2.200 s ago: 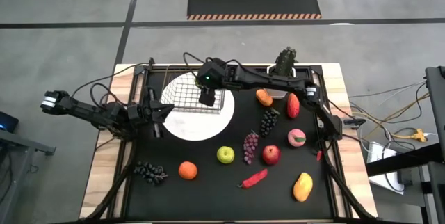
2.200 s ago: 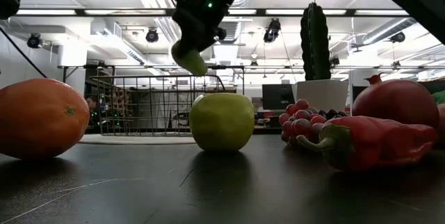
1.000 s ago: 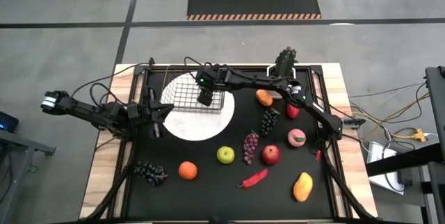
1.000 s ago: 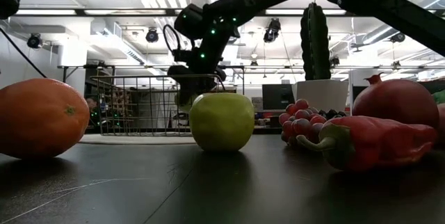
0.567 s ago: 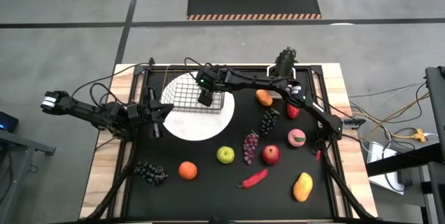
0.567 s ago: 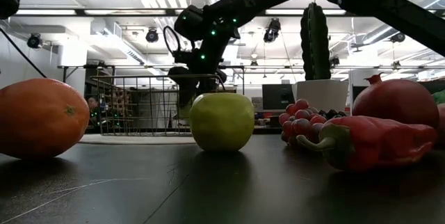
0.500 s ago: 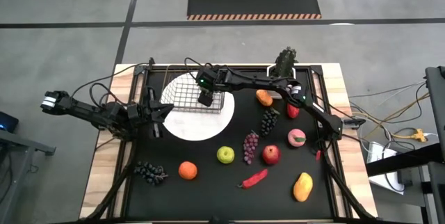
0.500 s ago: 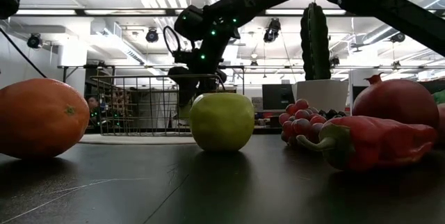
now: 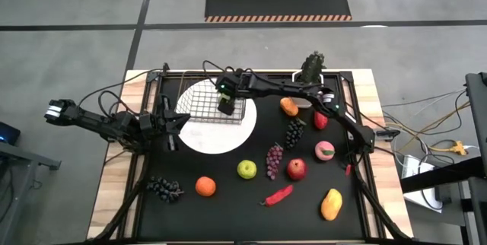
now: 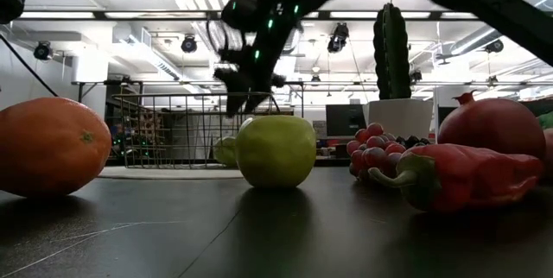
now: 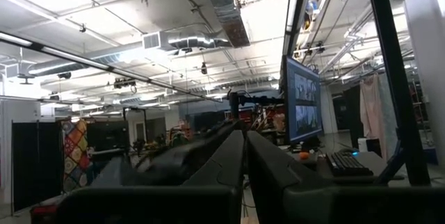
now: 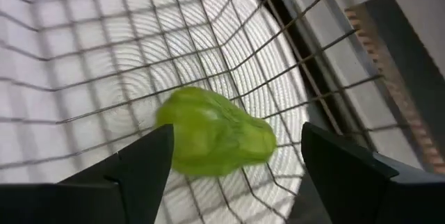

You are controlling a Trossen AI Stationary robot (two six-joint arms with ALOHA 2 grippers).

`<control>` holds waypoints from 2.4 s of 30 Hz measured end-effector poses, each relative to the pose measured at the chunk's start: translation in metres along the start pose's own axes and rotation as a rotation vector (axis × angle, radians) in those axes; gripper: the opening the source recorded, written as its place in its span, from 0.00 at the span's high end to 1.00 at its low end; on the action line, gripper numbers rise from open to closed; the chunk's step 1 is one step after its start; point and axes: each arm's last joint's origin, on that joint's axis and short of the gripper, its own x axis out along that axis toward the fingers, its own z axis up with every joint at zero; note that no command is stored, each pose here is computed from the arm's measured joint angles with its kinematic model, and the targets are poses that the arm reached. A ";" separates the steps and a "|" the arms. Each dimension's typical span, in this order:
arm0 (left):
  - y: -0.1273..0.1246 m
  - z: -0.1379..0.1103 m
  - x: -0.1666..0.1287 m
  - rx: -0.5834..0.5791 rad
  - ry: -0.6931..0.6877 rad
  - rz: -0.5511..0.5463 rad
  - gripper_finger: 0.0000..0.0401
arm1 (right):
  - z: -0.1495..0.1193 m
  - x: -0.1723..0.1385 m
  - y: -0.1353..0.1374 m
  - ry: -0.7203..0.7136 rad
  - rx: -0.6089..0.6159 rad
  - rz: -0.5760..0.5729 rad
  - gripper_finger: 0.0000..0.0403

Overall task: Build produce basket
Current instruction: Put the green apple in the gold wire basket

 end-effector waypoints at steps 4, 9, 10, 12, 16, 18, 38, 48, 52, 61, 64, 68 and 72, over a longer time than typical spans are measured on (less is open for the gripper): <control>0.000 0.000 0.000 0.000 0.000 -0.001 1.00 | 0.006 -0.040 0.007 -0.008 -0.039 0.021 0.28; -0.001 -0.001 0.000 0.003 0.007 -0.008 1.00 | 0.003 -0.097 0.025 0.002 -0.111 0.063 0.33; -0.001 -0.002 0.001 0.005 0.010 -0.009 1.00 | 0.001 -0.109 0.029 0.006 -0.126 0.073 0.34; -0.002 -0.004 0.001 0.009 0.023 -0.013 1.00 | -0.005 -0.133 0.038 0.015 -0.152 0.093 0.36; -0.004 -0.008 0.003 0.019 0.048 -0.021 1.00 | -0.027 -0.173 0.059 0.009 -0.194 0.143 0.40; -0.006 -0.011 0.004 0.024 0.062 -0.025 1.00 | -0.039 -0.189 0.069 -0.015 -0.204 0.171 0.41; -0.028 -0.040 0.028 -0.314 0.211 -0.142 1.00 | -0.170 -0.214 0.097 -0.609 -0.270 0.318 0.43; -0.045 -0.047 0.064 -0.304 0.264 -0.164 1.00 | -0.212 -0.189 0.093 -0.857 -0.308 0.346 0.43; -0.055 -0.052 0.076 -0.303 0.284 -0.204 1.00 | -0.225 -0.180 0.083 -0.860 -0.339 0.342 0.43; -0.094 -0.064 0.110 -0.333 0.517 -0.298 0.98 | -0.241 -0.190 0.063 -0.902 -0.330 0.352 0.43; -0.104 -0.069 0.121 -0.335 0.775 -0.287 0.91 | -0.243 -0.197 0.058 -0.916 -0.324 0.352 0.43; -0.112 -0.074 0.130 -0.273 1.103 -0.271 0.74 | -0.244 -0.201 0.055 -0.912 -0.326 0.352 0.43; -0.118 -0.080 0.137 -0.207 1.321 -0.237 0.52 | -0.246 -0.200 0.055 -0.889 -0.332 0.354 0.43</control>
